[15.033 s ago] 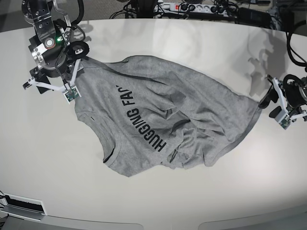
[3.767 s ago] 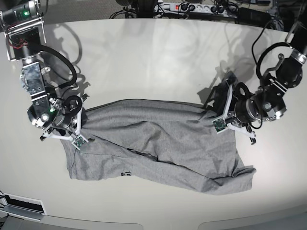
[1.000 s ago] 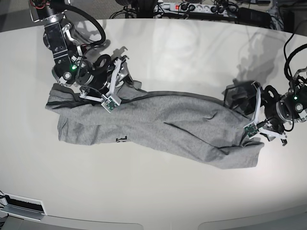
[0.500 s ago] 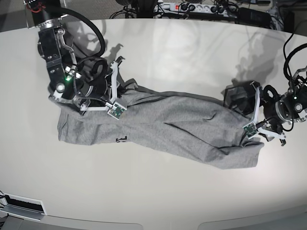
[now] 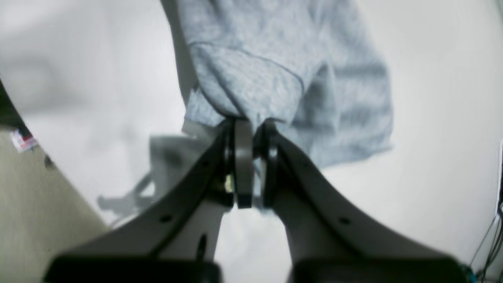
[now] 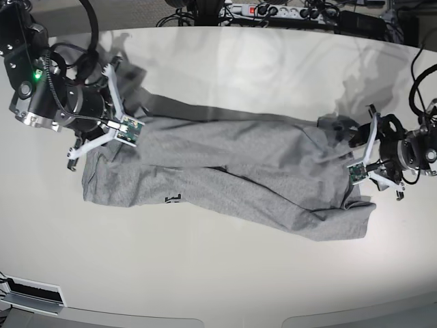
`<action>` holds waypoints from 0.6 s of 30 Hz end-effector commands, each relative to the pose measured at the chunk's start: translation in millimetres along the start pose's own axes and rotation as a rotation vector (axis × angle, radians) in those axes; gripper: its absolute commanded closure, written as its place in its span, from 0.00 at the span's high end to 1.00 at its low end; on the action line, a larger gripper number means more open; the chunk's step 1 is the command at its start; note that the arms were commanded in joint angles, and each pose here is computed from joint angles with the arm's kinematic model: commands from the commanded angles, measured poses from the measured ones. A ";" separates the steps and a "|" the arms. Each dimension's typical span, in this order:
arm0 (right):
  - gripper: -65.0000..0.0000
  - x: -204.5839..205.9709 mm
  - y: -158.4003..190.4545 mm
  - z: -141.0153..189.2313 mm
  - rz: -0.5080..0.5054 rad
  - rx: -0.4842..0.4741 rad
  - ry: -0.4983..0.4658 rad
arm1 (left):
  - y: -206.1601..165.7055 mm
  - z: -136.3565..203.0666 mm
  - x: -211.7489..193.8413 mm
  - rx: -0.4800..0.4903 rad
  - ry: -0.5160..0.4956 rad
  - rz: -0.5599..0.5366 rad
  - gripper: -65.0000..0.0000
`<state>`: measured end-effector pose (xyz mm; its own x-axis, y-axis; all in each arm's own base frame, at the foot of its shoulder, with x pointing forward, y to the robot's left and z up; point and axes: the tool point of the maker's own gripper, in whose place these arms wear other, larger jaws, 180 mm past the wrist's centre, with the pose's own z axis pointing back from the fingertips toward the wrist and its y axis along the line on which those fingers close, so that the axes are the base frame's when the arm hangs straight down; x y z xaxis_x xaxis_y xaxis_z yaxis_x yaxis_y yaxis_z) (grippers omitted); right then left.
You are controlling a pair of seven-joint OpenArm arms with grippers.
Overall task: Layout the t-shirt on the table in an organized manner, then fold the t-shirt properly
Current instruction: 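Release the shirt edge and reposition both grippers along it, then grasp the shirt edge with both grippers and stretch it apart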
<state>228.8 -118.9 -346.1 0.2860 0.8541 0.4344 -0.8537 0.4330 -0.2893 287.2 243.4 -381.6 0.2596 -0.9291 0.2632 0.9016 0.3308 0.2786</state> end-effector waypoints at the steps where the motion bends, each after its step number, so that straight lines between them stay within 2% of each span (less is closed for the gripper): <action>1: 0.00 -1.9 -8.1 6.5 0.007 -0.028 0.009 | 13.5 11.6 -4.7 0.024 0.009 -0.014 0.53; 4: 0.00 -27.8 -6.0 10.2 -0.002 -0.027 0.107 | 2.4 19.3 -14.7 -0.057 0.025 -0.037 0.53; 8: 0.00 -48.4 -3.2 14.6 -0.008 -0.029 0.172 | 0.9 30.2 -22.3 -0.087 0.025 0.004 0.53; 13: 0.00 -46.9 -15.7 15.4 -0.130 -0.108 0.159 | -3.0 38.3 -17.0 -0.117 -0.010 0.041 0.53; 18: 0.00 -38.1 -9.8 13.3 -0.138 -0.075 0.114 | -27.9 43.4 7.4 -0.193 -0.065 0.039 0.52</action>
<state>214.8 -159.9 -357.1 0.4686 0.8076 0.3581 -0.7724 0.5713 -0.2775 243.2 228.6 -356.2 0.2898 -0.8959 0.3368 0.9428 0.3279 0.0608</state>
